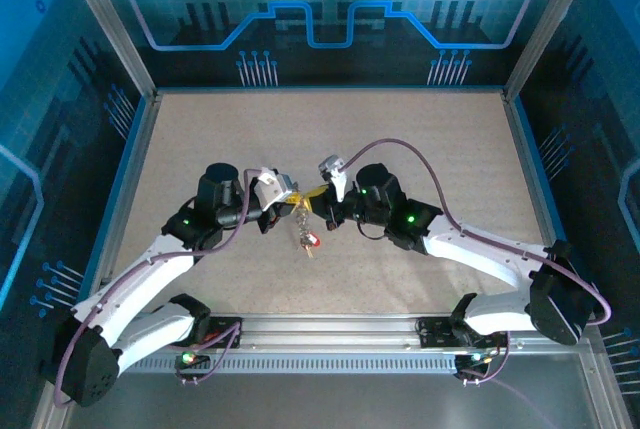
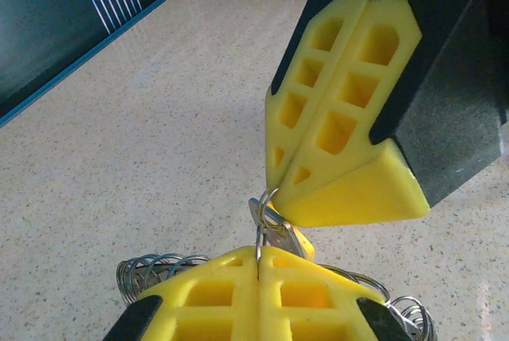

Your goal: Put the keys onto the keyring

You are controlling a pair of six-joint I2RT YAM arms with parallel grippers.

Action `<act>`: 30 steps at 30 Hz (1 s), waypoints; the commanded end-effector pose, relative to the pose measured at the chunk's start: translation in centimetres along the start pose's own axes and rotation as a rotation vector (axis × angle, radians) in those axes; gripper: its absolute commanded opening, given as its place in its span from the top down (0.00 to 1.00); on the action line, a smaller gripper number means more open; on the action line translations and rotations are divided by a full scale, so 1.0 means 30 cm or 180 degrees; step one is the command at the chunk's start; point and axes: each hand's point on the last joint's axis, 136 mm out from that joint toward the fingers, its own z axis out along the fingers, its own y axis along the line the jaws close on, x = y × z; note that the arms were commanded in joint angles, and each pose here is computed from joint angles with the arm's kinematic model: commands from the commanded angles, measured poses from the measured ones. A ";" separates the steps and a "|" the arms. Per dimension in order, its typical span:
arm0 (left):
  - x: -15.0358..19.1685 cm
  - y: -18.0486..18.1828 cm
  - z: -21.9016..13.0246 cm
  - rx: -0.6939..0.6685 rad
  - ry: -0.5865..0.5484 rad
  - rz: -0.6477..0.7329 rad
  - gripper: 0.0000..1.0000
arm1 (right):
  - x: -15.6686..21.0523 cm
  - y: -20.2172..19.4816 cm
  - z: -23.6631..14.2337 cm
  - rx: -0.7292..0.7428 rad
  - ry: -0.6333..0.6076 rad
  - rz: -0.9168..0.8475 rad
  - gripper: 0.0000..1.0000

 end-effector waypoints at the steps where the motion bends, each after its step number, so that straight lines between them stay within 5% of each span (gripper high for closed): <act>1: -0.078 -0.010 -0.011 0.0048 -0.0199 0.0063 1.00 | -0.066 0.023 0.014 0.0002 -0.0136 -0.0051 1.00; 30: -0.085 0.007 -0.019 -0.0073 -0.0203 0.0040 1.00 | -0.010 0.052 -0.008 0.0041 0.0009 -0.0287 1.00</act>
